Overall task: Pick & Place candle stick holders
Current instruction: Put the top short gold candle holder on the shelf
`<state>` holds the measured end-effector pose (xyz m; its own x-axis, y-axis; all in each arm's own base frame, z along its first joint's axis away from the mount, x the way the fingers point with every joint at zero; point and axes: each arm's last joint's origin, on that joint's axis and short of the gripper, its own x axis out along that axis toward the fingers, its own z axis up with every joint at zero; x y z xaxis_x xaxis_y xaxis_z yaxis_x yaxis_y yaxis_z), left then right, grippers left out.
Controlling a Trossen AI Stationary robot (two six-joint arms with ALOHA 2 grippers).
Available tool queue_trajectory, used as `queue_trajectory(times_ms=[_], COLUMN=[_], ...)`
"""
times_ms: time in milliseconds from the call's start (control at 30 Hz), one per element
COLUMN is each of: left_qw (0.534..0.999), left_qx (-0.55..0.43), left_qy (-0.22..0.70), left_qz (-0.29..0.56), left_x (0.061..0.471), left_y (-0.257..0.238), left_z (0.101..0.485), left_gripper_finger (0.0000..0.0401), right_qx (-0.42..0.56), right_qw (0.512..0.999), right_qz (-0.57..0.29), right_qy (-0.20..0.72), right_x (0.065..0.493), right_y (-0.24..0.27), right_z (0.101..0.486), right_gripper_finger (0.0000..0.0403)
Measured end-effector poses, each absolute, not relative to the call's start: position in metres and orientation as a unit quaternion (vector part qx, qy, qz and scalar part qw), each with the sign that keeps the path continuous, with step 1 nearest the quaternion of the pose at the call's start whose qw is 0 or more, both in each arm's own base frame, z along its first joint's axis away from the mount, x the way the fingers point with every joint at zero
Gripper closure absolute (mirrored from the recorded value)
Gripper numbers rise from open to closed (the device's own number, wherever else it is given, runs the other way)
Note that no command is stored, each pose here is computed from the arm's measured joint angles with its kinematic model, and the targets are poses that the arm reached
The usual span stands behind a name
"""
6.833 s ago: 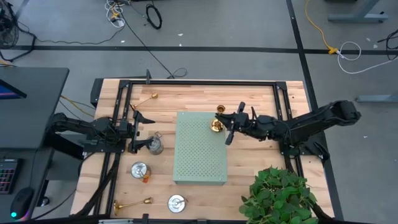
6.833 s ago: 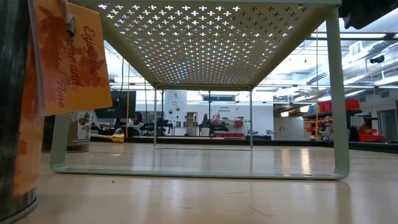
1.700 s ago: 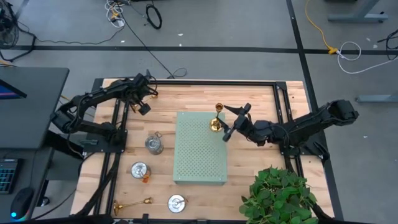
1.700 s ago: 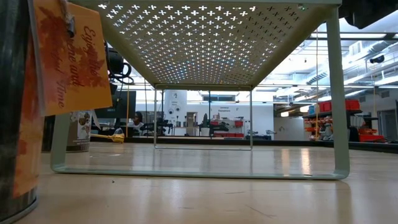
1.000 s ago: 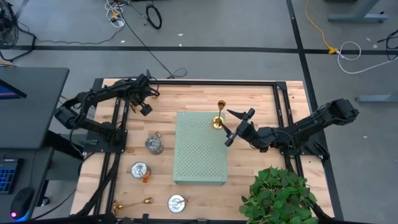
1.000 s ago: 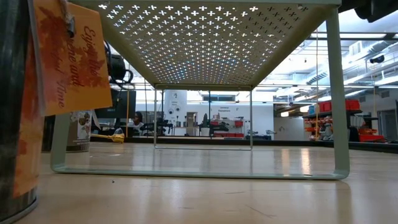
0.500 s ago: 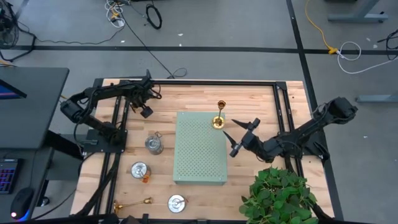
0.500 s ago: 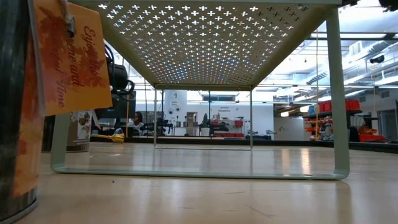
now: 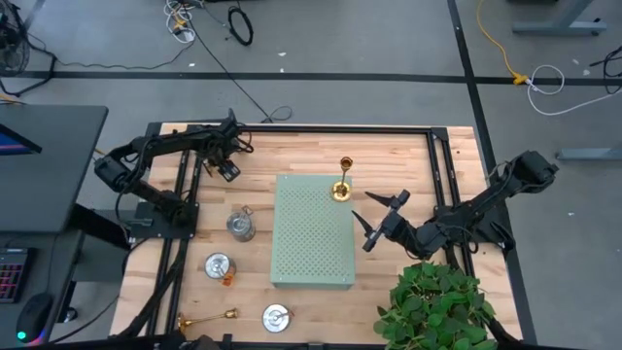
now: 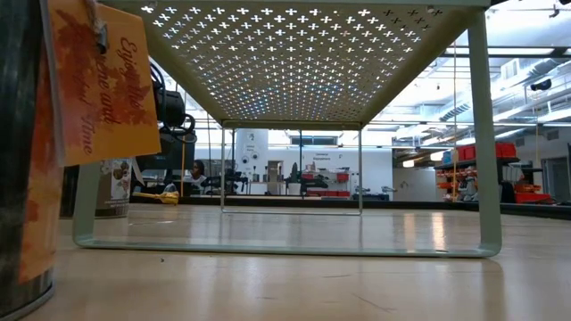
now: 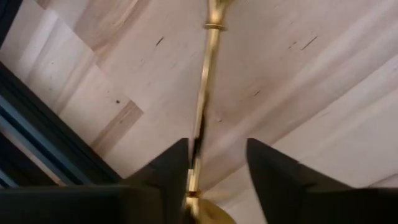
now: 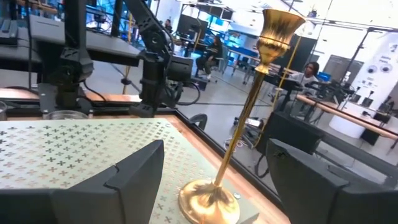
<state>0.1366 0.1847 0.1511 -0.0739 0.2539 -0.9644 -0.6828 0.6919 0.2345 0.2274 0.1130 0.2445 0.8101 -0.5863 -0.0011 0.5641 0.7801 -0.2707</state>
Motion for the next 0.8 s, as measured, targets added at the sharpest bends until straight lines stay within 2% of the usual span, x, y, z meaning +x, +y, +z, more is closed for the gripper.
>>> queue_trajectory(times_ms=[200, 267, 533, 667, 800], left_qw=[0.656, 0.658, 0.64, 0.633, 0.675], left_qx=[-0.156, -0.148, -0.162, -0.187, -0.187], left_qy=[0.647, 0.651, 0.668, 0.659, 0.612], left_qz=[0.355, 0.348, 0.343, 0.359, 0.367], left_x=[0.136, 0.136, 0.134, 0.133, 0.134], left_y=[0.185, 0.185, 0.182, 0.181, 0.174], left_z=[0.151, 0.152, 0.154, 0.175, 0.213], left_gripper_finger=[0.0362, 0.0384, 0.0385, 0.0385, 0.0385], right_qx=[-0.13, -0.13, -0.129, -0.126, -0.126], right_qw=[0.944, 0.944, 0.944, 0.945, 0.945], right_qz=[-0.299, -0.299, -0.3, -0.3, -0.3], right_qy=[0.042, 0.042, 0.042, 0.041, 0.04], right_x=[0.227, 0.227, 0.227, 0.227, 0.227], right_y=[0.115, 0.115, 0.115, 0.115, 0.115], right_z=[0.244, 0.244, 0.244, 0.244, 0.244], right_gripper_finger=[0.0114, 0.0114, 0.0114, 0.0114, 0.0114])
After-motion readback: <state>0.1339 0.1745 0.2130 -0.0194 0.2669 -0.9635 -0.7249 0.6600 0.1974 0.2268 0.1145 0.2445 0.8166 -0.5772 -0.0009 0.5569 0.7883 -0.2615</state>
